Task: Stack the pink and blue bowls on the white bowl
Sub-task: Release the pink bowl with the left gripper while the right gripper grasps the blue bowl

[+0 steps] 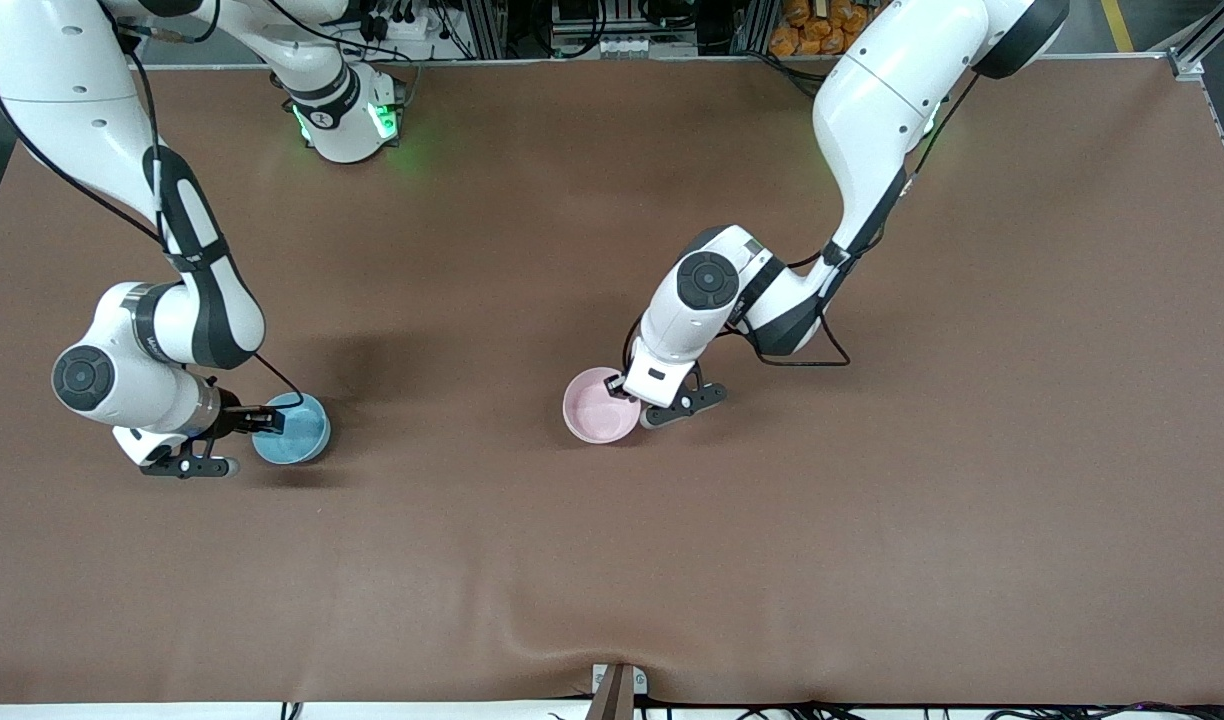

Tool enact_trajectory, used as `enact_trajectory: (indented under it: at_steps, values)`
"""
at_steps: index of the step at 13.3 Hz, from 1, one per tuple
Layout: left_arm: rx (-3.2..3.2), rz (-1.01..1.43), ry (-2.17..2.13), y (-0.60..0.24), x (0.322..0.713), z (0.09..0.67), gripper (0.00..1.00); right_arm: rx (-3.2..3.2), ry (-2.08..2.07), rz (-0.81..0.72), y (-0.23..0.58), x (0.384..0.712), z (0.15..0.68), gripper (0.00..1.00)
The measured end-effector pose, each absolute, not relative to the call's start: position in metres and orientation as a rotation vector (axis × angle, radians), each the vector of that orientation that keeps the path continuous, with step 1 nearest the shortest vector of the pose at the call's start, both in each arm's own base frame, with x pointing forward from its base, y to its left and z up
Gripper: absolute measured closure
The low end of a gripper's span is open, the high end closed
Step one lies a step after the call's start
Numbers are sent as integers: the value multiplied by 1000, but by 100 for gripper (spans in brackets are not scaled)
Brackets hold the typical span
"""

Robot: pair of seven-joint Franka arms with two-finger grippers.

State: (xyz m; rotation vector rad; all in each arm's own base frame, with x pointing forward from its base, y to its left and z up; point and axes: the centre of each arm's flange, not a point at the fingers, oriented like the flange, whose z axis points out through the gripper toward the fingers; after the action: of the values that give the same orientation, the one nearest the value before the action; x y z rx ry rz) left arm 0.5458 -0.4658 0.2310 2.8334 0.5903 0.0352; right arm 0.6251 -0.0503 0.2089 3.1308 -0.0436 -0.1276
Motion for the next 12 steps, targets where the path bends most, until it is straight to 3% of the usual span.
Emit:
enact_trajectory:
  at_steps: [1, 2, 6, 10, 12]
  values:
    - [2835, 32, 591, -466, 546, 229, 97, 3131, -43, -124, -50, 625, 207, 50]
    - [2835, 32, 590, -466, 545, 229, 91, 3130, -42, -119, -50, 626, 206, 51]
    - [2812, 68, 604, -463, 557, 242, 47, 3132, -43, -112, -50, 627, 207, 95]
    - [2858, 149, 584, -400, 606, 303, 5, 3134, -40, -125, -49, 629, 211, 97]
    - [2917, 164, 552, -355, 623, 352, 0, 3138, -30, -150, -45, 632, 221, 97]
